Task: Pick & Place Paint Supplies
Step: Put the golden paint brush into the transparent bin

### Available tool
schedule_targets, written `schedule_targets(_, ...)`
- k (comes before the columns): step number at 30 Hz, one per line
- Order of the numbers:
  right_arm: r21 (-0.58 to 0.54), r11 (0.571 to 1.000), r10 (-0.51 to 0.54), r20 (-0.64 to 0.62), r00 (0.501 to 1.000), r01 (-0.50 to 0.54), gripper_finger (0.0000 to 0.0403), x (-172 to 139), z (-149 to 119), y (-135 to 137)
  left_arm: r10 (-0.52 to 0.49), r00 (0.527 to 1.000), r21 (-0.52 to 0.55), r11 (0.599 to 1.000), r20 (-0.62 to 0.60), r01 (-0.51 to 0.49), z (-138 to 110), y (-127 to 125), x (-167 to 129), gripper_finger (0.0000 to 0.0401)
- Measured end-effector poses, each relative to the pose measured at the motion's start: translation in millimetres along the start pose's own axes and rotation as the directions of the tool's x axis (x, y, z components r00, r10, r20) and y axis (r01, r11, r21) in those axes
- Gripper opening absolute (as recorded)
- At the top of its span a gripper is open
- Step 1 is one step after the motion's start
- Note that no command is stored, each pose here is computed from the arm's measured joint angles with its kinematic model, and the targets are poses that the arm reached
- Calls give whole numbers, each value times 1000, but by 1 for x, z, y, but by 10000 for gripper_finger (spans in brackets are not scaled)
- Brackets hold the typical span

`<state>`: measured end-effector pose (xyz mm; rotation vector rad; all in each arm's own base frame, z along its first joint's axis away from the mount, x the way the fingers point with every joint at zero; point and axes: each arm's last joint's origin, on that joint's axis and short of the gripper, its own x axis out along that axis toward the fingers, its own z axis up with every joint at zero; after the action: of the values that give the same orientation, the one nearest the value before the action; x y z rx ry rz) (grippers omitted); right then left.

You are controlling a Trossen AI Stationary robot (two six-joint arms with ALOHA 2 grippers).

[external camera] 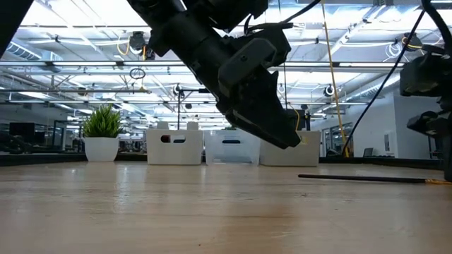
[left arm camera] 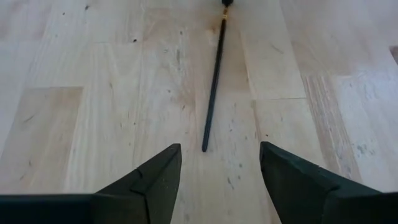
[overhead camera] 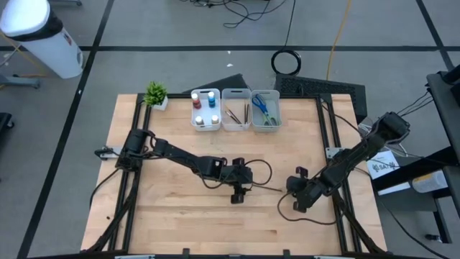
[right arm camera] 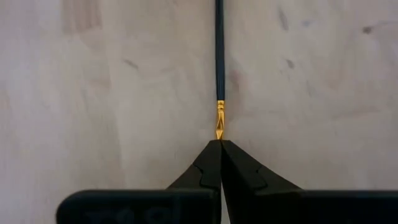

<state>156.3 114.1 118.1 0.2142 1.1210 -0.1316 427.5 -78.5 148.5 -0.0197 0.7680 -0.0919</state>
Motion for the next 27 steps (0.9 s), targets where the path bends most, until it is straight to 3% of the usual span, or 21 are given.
schedule_targets(9, -49, 999, 3, 128, 992, 3, 0, -12, 7, -1, 0, 1000, -5, 1000, 0, 0, 0, 0, 0, 230)
schedule_targets(27, -101, 991, -72, 167, 983, 90, 0, -8, 25, -17, 0, 1000, -15, 1000, 2, 0, 0, 0, 0, 230)
